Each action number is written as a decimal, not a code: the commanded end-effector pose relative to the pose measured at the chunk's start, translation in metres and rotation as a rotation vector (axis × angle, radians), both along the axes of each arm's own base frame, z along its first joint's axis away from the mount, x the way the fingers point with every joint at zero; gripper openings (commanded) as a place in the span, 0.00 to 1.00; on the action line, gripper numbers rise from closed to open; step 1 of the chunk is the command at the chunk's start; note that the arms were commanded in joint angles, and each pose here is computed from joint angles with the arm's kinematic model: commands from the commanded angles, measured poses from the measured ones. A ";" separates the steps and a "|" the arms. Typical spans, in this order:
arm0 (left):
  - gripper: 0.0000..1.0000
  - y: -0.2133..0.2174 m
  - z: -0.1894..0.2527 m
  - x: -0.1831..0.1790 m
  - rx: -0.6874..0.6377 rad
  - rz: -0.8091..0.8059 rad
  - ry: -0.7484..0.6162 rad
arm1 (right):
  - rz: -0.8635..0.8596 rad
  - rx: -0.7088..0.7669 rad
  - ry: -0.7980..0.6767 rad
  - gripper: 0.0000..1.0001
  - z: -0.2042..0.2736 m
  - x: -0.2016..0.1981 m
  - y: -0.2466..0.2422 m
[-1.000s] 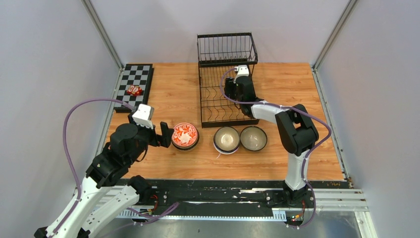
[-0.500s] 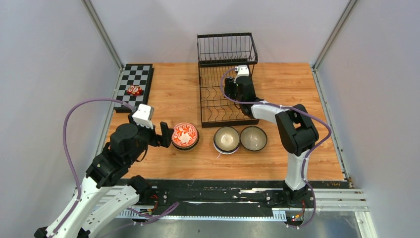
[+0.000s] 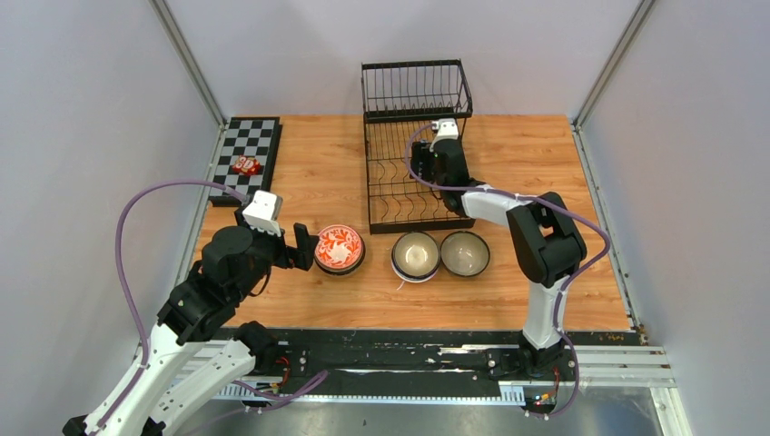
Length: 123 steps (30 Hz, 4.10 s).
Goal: Load the bowls into the dish rack
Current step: Place the bowl in the dish rack, then pick up the bowl from the center of the board.
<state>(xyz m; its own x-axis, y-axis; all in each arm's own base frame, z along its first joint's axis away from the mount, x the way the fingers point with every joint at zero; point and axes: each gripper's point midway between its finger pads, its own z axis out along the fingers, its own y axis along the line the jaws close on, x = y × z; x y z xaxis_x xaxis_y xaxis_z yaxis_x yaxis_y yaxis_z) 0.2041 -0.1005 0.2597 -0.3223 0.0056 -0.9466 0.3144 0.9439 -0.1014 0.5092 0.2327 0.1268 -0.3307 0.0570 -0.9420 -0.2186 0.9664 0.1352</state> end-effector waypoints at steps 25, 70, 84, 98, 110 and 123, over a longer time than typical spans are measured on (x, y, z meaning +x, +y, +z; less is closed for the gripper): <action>1.00 -0.002 -0.001 0.002 0.005 -0.010 -0.005 | 0.003 0.065 -0.062 0.68 0.051 -0.026 -0.008; 0.84 -0.016 -0.125 0.047 0.116 0.264 0.432 | 0.283 0.090 0.112 0.64 0.100 -0.256 -0.056; 0.58 -0.012 -0.154 0.061 0.227 0.302 0.477 | 0.310 0.089 0.136 0.59 0.095 -0.257 -0.051; 0.35 -0.015 -0.163 0.072 0.218 0.311 0.489 | 0.314 0.088 0.153 0.56 0.088 -0.256 -0.049; 0.00 -0.008 -0.165 0.075 0.224 0.346 0.481 | 0.314 0.093 0.160 0.55 0.085 -0.256 -0.048; 0.00 -0.012 -0.133 0.078 0.166 0.322 0.413 | 0.323 0.110 0.137 0.54 0.097 -0.259 -0.048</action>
